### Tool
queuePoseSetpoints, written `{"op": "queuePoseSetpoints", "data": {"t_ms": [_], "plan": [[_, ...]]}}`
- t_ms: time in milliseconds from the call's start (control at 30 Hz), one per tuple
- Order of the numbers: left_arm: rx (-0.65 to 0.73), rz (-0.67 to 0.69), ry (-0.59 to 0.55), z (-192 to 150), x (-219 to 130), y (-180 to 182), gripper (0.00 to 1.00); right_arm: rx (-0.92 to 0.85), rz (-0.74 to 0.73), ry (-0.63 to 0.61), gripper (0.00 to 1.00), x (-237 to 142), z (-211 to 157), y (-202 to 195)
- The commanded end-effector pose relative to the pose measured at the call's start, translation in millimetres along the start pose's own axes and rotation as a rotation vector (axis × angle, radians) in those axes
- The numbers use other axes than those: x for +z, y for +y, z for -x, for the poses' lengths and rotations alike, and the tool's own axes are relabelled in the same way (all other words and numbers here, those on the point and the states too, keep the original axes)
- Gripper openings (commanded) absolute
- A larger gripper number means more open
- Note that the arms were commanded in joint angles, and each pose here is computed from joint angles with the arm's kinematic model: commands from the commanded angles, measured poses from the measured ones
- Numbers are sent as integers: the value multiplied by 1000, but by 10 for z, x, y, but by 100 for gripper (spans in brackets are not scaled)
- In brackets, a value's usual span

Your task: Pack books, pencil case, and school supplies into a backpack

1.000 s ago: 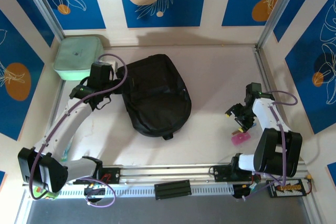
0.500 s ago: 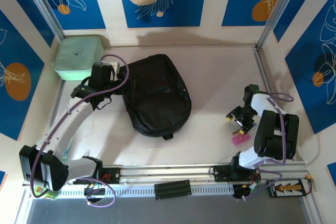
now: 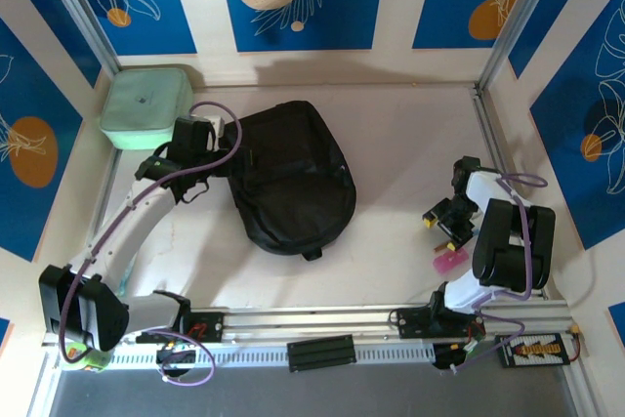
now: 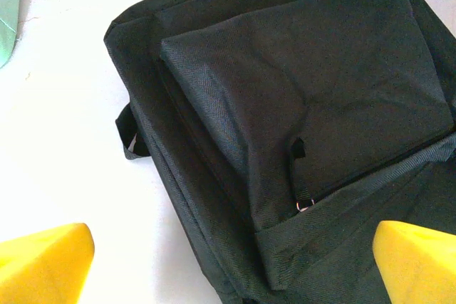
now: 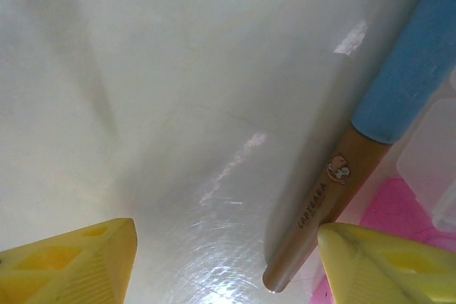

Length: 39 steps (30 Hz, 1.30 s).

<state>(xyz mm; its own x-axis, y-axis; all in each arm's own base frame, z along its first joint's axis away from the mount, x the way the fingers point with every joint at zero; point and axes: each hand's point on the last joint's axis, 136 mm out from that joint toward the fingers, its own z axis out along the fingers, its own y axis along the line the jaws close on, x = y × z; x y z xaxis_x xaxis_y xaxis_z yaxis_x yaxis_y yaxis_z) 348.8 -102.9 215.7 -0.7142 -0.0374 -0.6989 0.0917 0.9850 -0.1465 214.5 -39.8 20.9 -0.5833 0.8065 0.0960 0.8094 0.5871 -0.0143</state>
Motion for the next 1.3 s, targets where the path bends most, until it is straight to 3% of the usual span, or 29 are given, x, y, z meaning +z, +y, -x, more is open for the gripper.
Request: {"op": "queuePoseSetpoints", "data": {"t_ms": [0, 333, 533, 767, 900, 1267], "plan": [[-2, 12, 7, -13, 21, 51, 100, 37, -58, 16, 70, 125, 12, -89], [0, 30, 18, -52, 33, 89, 100, 103, -149, -42, 76, 24, 10, -168], [-1, 37, 19, -63, 38, 107, 100, 45, 26, -7, 71, 93, -34, 189], [-4, 40, 24, -78, 49, 116, 100, -117, 200, -82, 69, -253, -59, 717], [-9, 30, 27, -90, 64, 102, 100, -57, 117, -140, 70, -407, -20, 513], [-11, 5, 36, -87, 89, 53, 100, 98, 61, -47, 73, -179, -80, -64]]}}
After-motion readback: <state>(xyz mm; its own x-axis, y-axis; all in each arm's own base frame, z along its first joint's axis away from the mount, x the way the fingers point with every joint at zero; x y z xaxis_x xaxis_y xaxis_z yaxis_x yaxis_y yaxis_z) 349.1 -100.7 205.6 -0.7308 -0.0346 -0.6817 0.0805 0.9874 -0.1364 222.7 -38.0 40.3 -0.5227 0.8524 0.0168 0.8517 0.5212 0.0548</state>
